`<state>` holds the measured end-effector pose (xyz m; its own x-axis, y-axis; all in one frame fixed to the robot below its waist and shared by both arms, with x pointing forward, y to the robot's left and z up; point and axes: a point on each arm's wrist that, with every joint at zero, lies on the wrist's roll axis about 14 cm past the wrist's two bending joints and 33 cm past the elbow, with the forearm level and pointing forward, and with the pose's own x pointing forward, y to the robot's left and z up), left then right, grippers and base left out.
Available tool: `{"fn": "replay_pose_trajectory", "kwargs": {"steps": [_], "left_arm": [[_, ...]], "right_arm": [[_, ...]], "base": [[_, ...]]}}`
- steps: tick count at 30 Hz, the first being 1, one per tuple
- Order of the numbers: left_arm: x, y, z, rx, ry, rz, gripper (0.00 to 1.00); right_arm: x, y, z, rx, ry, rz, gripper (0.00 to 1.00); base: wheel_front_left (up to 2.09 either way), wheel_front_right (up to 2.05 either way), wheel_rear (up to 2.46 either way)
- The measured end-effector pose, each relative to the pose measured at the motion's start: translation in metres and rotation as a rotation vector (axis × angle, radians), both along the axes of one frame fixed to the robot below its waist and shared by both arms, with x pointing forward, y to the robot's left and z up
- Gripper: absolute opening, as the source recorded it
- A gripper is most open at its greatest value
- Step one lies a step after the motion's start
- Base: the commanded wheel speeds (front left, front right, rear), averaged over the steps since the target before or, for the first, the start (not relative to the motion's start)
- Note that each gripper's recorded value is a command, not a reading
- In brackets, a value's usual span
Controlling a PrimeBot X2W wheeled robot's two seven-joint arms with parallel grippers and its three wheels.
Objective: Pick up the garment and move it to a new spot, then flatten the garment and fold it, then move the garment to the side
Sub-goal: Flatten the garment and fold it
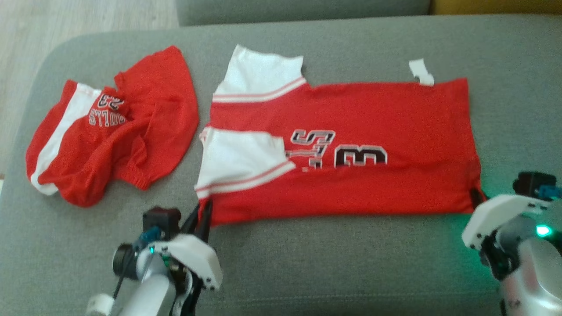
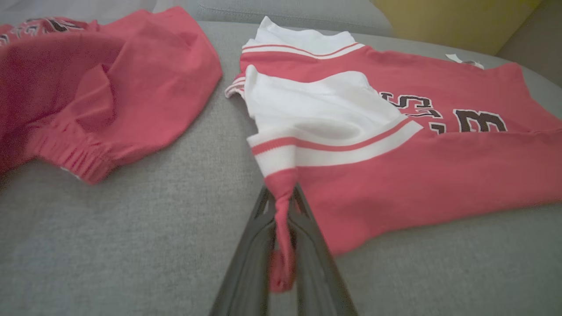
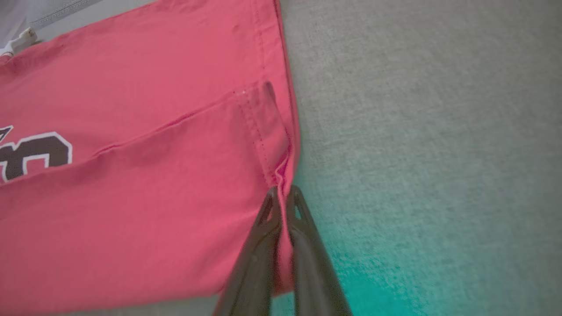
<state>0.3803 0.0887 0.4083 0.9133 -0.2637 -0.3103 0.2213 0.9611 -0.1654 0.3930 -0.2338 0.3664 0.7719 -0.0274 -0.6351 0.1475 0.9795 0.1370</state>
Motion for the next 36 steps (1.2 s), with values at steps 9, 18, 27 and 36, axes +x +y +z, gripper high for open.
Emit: {"fn": "replay_pose_trajectory", "kwargs": {"steps": [9, 18, 27, 36], "left_arm": [[-0.04, -0.004, -0.006, 0.005, 0.053, -0.046, 0.0], [-0.055, -0.018, -0.011, -0.028, 0.11, -0.086, 1.0], [0.009, -0.02, 0.03, -0.035, -0.08, -0.063, 1.0], [0.104, -0.048, 0.055, 0.036, -0.164, -0.159, 1.0]], "right_arm": [[-0.056, -0.014, -0.002, 0.014, 0.086, 0.002, 0.0], [-0.061, -0.02, 0.018, 0.013, 0.003, -0.04, 1.0], [-0.015, -0.016, 0.062, -0.037, -0.252, -0.043, 1.0], [0.044, -0.011, 0.096, -0.079, -0.447, -0.018, 1.0]], "base": [[0.0, 0.0, 0.0], [0.0, 0.0, 0.0], [0.0, 0.0, 0.0], [0.0, 0.0, 0.0]]}}
